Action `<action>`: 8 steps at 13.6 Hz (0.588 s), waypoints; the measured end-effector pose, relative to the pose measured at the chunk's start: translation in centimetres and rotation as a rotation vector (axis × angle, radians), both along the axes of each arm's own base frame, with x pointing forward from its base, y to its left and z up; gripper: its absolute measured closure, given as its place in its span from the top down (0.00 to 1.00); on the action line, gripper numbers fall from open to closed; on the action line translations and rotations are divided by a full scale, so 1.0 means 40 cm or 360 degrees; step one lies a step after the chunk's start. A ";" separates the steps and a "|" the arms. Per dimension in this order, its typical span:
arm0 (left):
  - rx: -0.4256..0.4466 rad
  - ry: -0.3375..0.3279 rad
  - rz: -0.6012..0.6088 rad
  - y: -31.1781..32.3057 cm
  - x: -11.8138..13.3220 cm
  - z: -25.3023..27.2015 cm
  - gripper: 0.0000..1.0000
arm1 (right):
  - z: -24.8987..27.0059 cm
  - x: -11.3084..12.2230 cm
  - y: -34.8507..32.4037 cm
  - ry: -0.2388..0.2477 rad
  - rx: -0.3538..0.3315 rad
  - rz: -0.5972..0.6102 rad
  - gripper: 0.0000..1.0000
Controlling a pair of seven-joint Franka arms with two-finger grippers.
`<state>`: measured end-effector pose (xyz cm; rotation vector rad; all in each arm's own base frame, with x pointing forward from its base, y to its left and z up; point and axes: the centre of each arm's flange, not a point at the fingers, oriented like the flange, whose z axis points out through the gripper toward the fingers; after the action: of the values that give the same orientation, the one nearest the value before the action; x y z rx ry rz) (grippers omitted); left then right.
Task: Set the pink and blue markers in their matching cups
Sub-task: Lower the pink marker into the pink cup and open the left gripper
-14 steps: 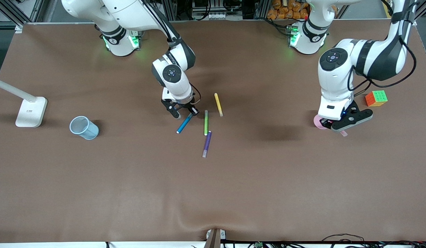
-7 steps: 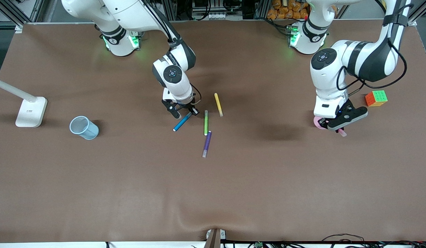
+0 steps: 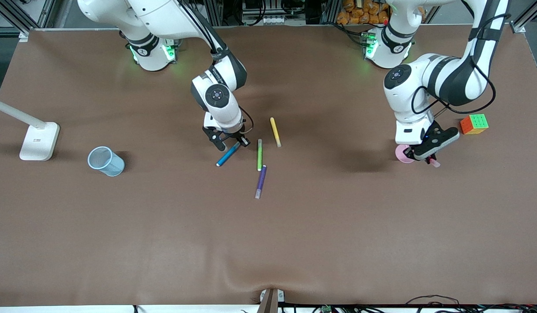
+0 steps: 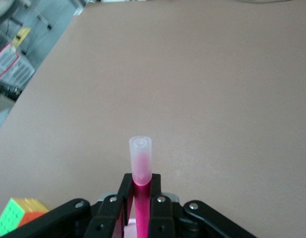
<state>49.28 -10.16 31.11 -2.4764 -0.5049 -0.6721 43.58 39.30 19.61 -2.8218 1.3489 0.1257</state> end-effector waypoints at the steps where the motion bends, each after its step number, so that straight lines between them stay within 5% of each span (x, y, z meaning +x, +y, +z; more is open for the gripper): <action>1: -0.0002 -0.0002 0.0022 0.007 -0.013 -0.015 0.18 | 0.019 0.013 -0.006 0.0060 -0.0042 -0.0007 0.15; 8: -0.0024 -0.0038 0.0142 0.023 -0.081 -0.048 0.18 | 0.188 0.127 -0.090 0.0388 -0.0192 0.0068 0.15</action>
<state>46.06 -9.25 29.18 -2.4462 -0.6275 -0.6651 48.68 35.70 27.11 -3.0187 1.3814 0.4155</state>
